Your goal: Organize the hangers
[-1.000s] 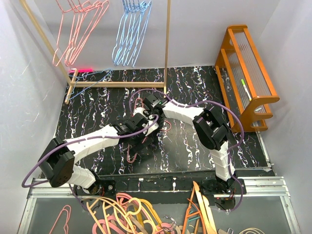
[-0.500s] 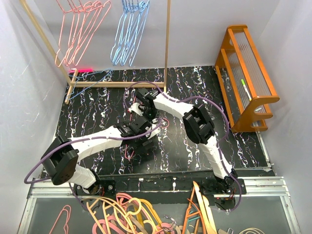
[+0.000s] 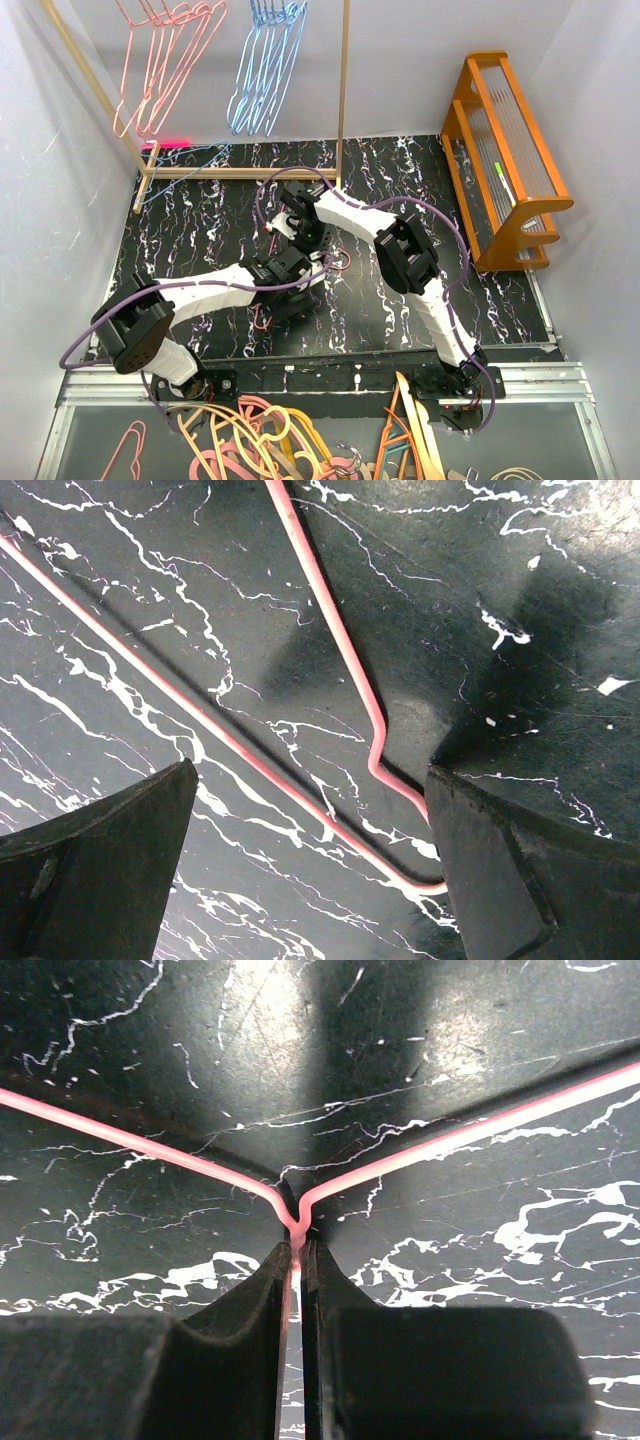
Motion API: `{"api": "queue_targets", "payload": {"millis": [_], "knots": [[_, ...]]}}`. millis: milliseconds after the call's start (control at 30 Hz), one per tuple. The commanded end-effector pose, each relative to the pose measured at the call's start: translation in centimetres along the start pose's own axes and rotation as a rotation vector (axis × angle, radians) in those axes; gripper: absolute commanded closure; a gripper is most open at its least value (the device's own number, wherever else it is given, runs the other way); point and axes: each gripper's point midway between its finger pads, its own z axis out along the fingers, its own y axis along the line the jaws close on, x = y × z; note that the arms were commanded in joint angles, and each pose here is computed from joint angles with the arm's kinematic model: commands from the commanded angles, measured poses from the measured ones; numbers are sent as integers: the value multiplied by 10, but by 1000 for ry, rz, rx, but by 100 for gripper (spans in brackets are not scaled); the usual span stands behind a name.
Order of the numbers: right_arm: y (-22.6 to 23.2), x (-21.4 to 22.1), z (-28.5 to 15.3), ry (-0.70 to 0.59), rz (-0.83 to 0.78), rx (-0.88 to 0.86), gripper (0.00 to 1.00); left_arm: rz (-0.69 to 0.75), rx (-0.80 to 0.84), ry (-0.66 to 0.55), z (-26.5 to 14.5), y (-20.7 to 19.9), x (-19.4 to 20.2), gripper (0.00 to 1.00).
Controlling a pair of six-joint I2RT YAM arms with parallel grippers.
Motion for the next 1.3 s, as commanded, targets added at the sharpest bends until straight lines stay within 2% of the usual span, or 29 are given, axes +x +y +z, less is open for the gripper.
{"api": "queue_targets", "payload": {"millis": [0,167,333,567,700,933,1033,1133,1267], "knots": [[5,-27,-41,-128,26,8,92,-8,1,24,0,-2,4,3],[2,-36,-53,-157,37,26,92,-7,15,13,0,-3,-8,3],[1,-38,-60,-166,42,42,92,20,46,44,6,-14,-1,5],[5,-36,-66,-171,49,29,92,33,65,104,16,-24,22,30],[6,-42,-73,-192,50,27,92,44,64,168,24,-28,40,32],[12,-57,-93,-271,75,2,92,55,62,203,33,-31,46,29],[17,-61,-101,-297,87,-10,92,53,43,226,37,-30,49,32],[19,-60,-104,-304,95,-19,92,36,40,236,40,-27,48,43],[22,-61,-111,-319,101,-26,92,1,22,279,45,-19,52,71]]}}
